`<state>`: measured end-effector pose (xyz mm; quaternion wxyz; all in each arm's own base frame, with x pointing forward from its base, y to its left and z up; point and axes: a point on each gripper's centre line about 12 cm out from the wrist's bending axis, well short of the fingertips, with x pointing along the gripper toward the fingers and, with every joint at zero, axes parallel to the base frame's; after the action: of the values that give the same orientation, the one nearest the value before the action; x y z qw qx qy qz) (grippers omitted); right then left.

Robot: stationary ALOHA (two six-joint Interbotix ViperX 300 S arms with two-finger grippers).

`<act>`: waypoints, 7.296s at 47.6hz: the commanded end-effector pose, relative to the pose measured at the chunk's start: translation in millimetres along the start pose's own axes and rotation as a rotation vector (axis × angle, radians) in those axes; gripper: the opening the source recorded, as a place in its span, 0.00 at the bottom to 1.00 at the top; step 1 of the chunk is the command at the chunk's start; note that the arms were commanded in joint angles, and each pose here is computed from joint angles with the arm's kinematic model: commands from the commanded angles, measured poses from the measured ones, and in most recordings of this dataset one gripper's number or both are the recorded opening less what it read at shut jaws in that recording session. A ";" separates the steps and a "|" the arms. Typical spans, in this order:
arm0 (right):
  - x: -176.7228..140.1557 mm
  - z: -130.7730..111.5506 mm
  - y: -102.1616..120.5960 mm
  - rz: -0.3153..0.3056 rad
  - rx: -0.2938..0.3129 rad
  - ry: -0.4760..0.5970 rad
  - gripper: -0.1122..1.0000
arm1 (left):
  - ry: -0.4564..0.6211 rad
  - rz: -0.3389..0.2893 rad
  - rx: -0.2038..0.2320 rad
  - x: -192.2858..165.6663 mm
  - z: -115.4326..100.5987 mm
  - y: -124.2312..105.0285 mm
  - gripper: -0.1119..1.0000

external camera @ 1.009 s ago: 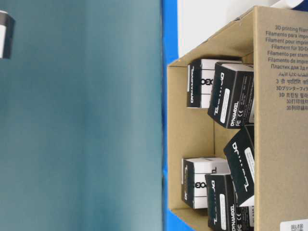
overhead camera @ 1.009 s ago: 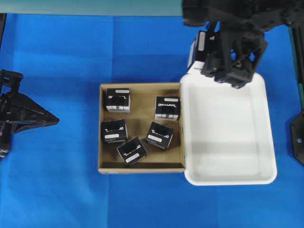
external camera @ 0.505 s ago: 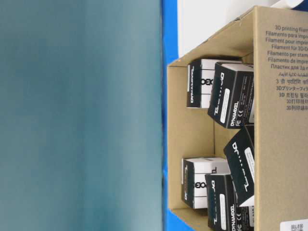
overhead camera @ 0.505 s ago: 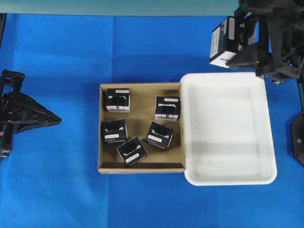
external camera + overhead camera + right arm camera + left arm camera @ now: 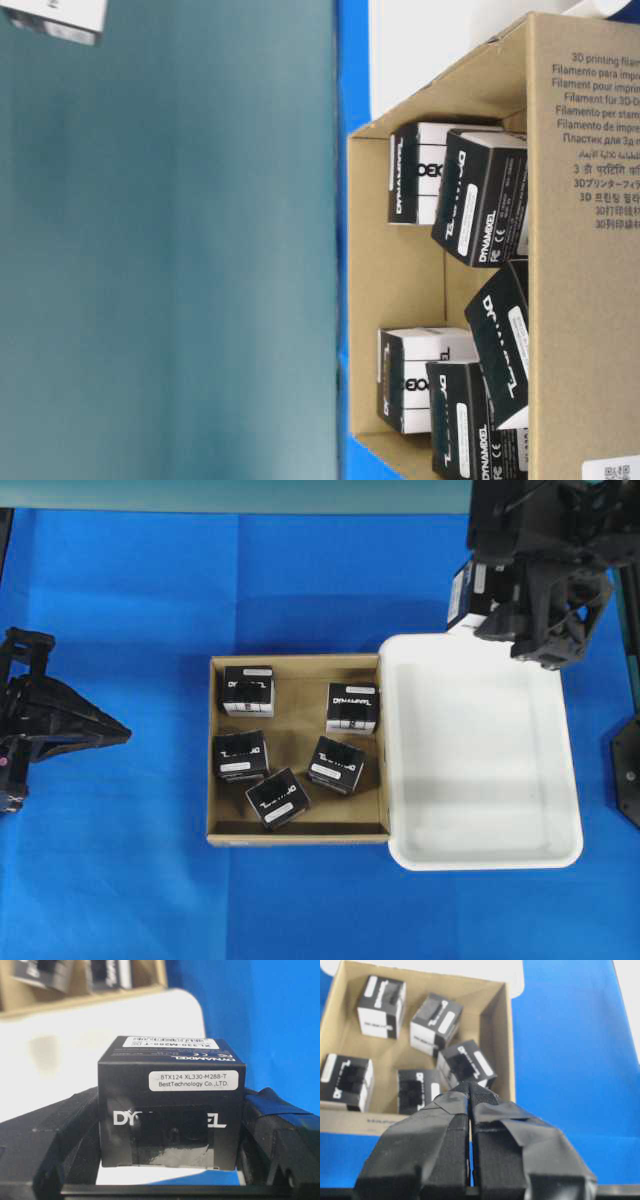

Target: Pick a box that is randomly placed inside the cardboard box.

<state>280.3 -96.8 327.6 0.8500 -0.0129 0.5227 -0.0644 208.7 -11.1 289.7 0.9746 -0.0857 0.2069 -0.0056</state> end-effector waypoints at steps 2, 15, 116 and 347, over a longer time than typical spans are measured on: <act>14.6 -4.0 0.4 -0.009 -0.032 -0.004 0.77 | -0.020 0.000 -0.001 -0.5 6.7 -0.5 0.07; 73.1 -18.6 9.0 0.024 -0.068 0.093 0.77 | -0.026 -0.002 -0.012 -0.5 7.4 -0.7 0.07; 203.5 -51.8 24.2 0.031 -0.105 0.130 1.00 | -0.030 -0.007 -0.020 -3.4 7.8 -1.7 0.07; 10.3 8.2 96.6 0.097 -0.056 -0.846 0.96 | -0.345 -0.075 0.028 -45.2 34.1 -8.8 0.07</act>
<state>300.2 -2.4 307.8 0.9887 -0.0386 0.1452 0.0027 180.4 -11.7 337.3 0.9956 -0.0808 0.0362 -0.0291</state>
